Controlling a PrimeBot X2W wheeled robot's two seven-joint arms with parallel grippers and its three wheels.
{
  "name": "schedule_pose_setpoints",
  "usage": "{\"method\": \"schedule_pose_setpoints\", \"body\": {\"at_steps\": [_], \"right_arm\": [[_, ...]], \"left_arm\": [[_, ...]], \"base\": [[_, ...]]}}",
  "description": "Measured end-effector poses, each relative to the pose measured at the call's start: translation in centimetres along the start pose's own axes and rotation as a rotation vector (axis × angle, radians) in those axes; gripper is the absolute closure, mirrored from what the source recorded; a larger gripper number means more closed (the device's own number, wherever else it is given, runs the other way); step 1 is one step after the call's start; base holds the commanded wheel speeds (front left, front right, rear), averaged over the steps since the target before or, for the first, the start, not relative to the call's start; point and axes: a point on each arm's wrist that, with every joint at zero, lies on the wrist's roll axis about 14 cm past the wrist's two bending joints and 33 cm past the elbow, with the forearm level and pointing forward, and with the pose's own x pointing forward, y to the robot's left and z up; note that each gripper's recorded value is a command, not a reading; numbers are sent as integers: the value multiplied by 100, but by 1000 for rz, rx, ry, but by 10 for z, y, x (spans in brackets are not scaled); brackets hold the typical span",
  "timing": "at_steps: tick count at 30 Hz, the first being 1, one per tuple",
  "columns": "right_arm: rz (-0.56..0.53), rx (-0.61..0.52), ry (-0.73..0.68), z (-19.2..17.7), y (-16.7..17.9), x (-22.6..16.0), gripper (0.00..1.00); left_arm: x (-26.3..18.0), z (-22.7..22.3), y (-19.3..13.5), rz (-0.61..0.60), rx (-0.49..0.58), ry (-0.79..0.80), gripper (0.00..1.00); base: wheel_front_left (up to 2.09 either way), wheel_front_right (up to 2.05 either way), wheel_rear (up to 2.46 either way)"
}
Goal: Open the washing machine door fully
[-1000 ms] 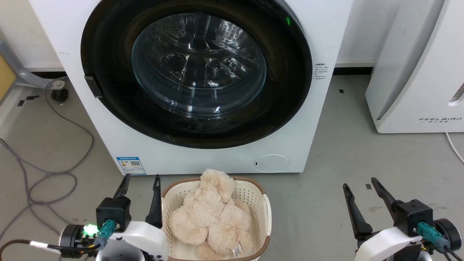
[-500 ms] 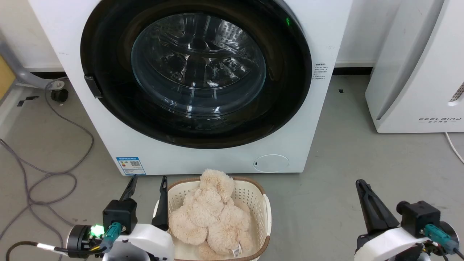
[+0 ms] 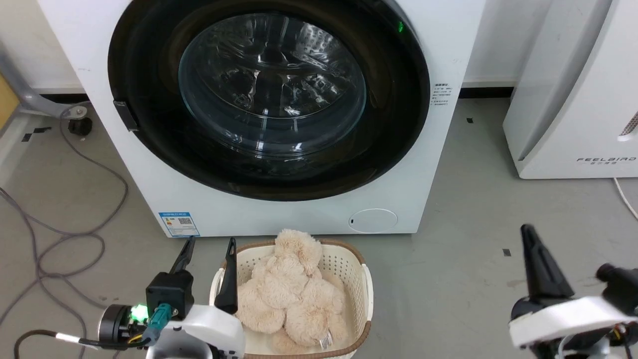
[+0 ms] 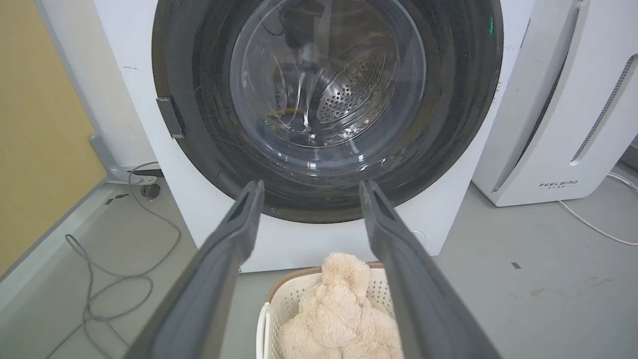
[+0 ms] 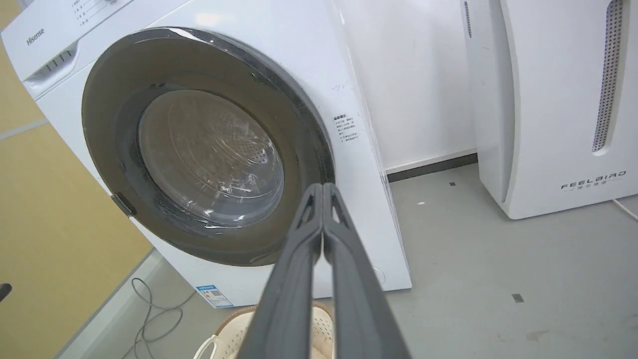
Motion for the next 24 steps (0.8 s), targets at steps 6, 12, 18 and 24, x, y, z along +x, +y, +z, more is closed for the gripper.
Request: {"method": "schedule_pose_setpoints", "body": {"at_steps": [6,12,18,24], "right_arm": [[-22,110,-65,16,-8,17,100],[-36,200,-83,22,-17,41,100],[-35,271,-75,27,-24,70,100],[-38,357,-73,35,-31,100,100]], "left_arm": [[4,-2,-3,-10,-3,-1,0],[14,-3,-6,-18,-4,-9,0],[25,-5,-8,-24,-5,-13,0],[32,-6,-9,-26,-5,-23,0]], "base": [[0,0,0],[0,0,0],[0,0,0],[0,0,0]]}}
